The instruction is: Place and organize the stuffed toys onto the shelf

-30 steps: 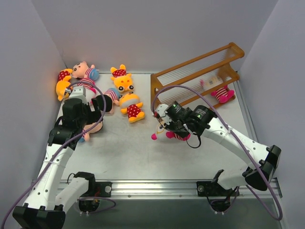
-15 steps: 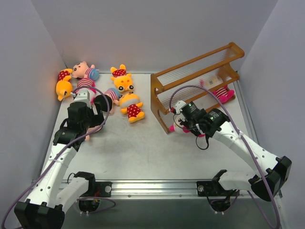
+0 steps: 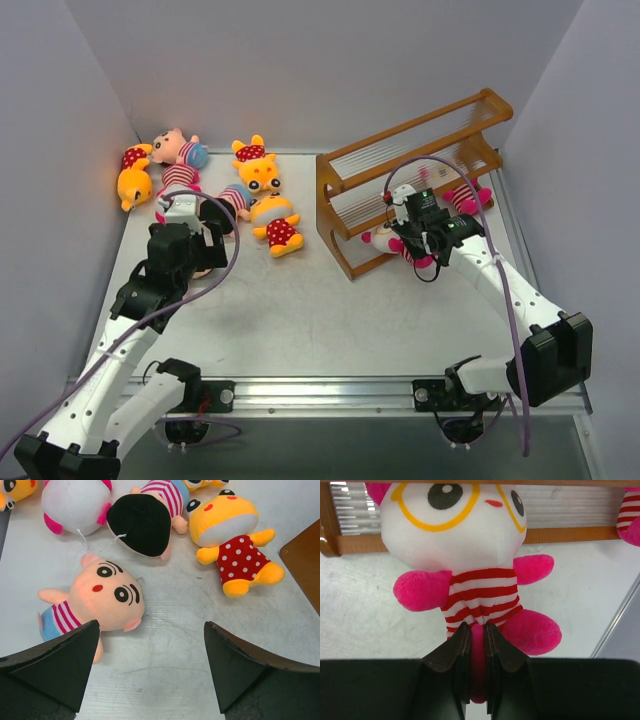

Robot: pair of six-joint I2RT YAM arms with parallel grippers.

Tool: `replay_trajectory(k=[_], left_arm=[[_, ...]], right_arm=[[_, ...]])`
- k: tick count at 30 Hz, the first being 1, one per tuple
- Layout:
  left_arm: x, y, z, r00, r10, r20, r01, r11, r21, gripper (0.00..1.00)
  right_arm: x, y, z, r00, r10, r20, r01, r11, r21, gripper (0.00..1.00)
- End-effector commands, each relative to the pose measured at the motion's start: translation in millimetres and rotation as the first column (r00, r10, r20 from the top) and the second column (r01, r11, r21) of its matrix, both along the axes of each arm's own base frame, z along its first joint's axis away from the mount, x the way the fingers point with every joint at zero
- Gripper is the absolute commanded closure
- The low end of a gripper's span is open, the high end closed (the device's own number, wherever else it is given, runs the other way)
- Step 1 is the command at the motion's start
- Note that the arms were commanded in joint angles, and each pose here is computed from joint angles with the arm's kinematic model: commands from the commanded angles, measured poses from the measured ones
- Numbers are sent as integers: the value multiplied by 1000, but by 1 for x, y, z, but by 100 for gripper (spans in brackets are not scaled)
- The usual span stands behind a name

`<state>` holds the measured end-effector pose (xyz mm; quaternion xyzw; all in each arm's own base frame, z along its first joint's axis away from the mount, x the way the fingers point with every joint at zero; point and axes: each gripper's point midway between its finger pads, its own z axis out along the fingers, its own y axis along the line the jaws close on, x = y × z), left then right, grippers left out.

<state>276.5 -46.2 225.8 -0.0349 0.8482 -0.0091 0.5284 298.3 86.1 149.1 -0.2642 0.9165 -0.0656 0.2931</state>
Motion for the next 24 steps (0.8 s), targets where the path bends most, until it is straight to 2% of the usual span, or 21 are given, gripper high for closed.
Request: replay_trajectory(k=[1, 5, 14, 24], left_arm=[[0, -1, 13, 998, -2, 65, 1, 1000, 23, 6], [-4, -4, 16, 997, -14, 82, 11, 999, 38, 6], [-10, -6, 20, 994, -26, 108, 20, 998, 57, 6], [-8, -8, 17, 995, -30, 100, 23, 997, 70, 6]], right_arm=[[28, 2, -1, 995, -49, 87, 40, 994, 102, 100], [47, -2, -5, 984, -67, 168, 47, 991, 123, 100], [68, -36, -28, 967, -112, 229, 70, 980, 185, 100], [95, -42, -28, 942, -94, 321, 8, 966, 259, 100]])
